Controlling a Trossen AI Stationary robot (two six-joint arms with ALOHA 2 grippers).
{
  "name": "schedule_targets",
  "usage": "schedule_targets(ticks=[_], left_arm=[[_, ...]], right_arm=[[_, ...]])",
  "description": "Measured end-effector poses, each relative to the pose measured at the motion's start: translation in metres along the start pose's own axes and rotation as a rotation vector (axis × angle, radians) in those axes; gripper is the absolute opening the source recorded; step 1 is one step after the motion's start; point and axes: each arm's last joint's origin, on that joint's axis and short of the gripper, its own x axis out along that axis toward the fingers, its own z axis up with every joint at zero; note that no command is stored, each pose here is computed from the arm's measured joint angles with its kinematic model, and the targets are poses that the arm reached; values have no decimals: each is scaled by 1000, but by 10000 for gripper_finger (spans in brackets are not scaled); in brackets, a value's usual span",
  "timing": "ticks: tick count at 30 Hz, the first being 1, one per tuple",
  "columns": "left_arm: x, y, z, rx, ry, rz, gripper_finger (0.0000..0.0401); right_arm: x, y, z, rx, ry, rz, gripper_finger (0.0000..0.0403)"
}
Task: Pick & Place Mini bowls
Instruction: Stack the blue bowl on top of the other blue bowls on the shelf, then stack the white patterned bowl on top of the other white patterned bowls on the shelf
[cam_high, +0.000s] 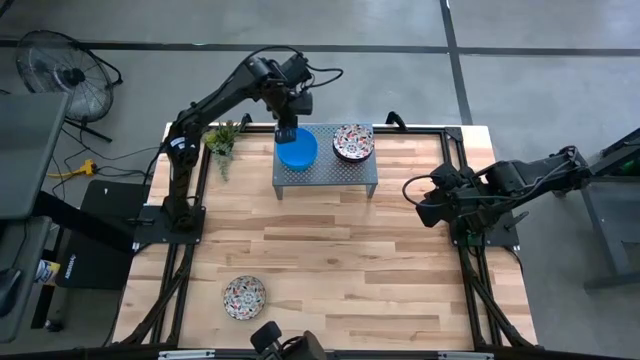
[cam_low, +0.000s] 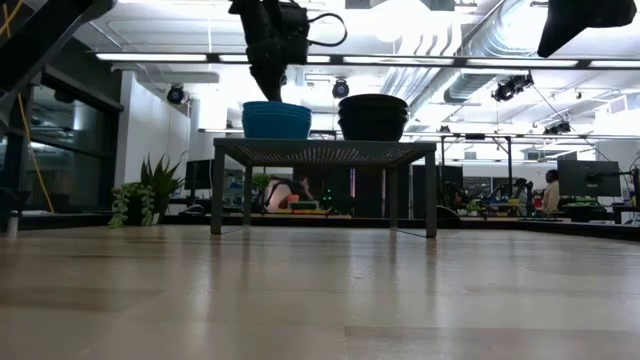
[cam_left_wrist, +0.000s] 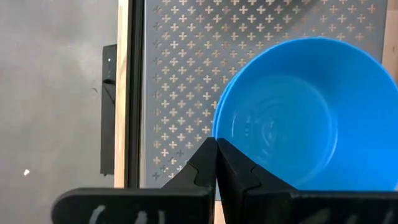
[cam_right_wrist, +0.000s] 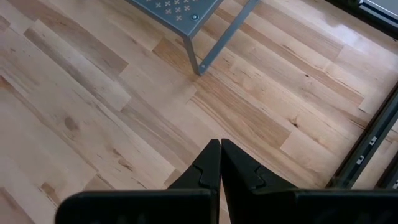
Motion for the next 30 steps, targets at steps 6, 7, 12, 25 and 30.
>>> schedule_targets(ticks=[6,7,12,25,30], left_arm=[[0,0,0,-6,8,13,0],[0,1,0,-8,11,19,0],[-22,-5,-6,-5,-9,63,0],[-69,-43,-19,5,-54,-2,0],[-89,-67,-19,30,-116,-10,0]], right_arm=[[0,0,0,-2,0,-1,0],[0,0,0,-2,2,-1,0],[0,0,0,-2,10,2,0],[0,-1,-1,-18,14,3,0],[0,-1,-1,-23,18,3,0]])
